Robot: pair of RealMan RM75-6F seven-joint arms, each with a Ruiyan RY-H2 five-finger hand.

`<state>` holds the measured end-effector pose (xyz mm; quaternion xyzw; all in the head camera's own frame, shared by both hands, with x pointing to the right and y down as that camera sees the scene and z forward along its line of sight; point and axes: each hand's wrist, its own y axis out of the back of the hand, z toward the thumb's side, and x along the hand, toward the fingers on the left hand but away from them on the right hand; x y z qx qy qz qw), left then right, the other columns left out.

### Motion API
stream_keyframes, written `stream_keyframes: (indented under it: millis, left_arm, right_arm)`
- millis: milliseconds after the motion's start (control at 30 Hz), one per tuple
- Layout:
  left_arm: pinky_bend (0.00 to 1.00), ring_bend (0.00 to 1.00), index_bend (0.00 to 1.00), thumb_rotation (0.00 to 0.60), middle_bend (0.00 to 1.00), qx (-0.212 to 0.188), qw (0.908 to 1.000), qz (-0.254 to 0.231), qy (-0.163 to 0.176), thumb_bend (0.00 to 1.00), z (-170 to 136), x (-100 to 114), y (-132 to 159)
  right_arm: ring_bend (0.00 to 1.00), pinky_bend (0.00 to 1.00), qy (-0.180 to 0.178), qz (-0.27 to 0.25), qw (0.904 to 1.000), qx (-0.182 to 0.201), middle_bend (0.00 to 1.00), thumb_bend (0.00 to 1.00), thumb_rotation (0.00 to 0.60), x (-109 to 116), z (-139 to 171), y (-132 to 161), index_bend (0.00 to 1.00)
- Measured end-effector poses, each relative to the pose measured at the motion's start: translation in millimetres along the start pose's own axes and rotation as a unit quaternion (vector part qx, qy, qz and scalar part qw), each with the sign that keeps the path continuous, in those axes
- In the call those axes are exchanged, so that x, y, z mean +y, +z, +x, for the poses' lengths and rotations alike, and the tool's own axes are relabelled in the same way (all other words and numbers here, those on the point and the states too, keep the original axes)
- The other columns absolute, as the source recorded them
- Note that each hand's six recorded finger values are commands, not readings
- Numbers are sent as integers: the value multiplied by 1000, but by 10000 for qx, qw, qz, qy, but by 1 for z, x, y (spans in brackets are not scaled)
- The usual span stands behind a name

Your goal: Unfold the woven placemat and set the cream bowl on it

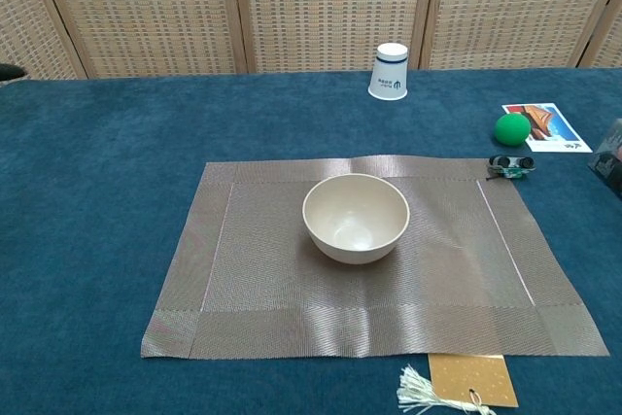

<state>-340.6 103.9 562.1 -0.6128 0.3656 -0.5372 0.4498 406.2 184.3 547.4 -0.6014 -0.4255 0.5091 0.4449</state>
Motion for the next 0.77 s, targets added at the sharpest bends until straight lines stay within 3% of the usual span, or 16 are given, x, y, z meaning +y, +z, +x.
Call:
stream_keyframes:
  millis: [200,367,767]
  left_arm:
    - [0,0,0,600,0,637,9956,-665,-197,220,-63,-15,-53]
    - [0,0,0,600,0,758,9947,-665,-183,221,-100,-16,-75]
    - [0,0,0,600,0,714,9951,-689,-24,221,-109,-9,-84]
  right_arm:
    - [0,0,76,291,9993,-223,0,0,600,1,1,-2,0]
    - [0,0,79,390,9989,-229,0,0,600,1,3,1,0]
    - [0,0,68,452,9986,-284,0,0,600,4,3,2,0]
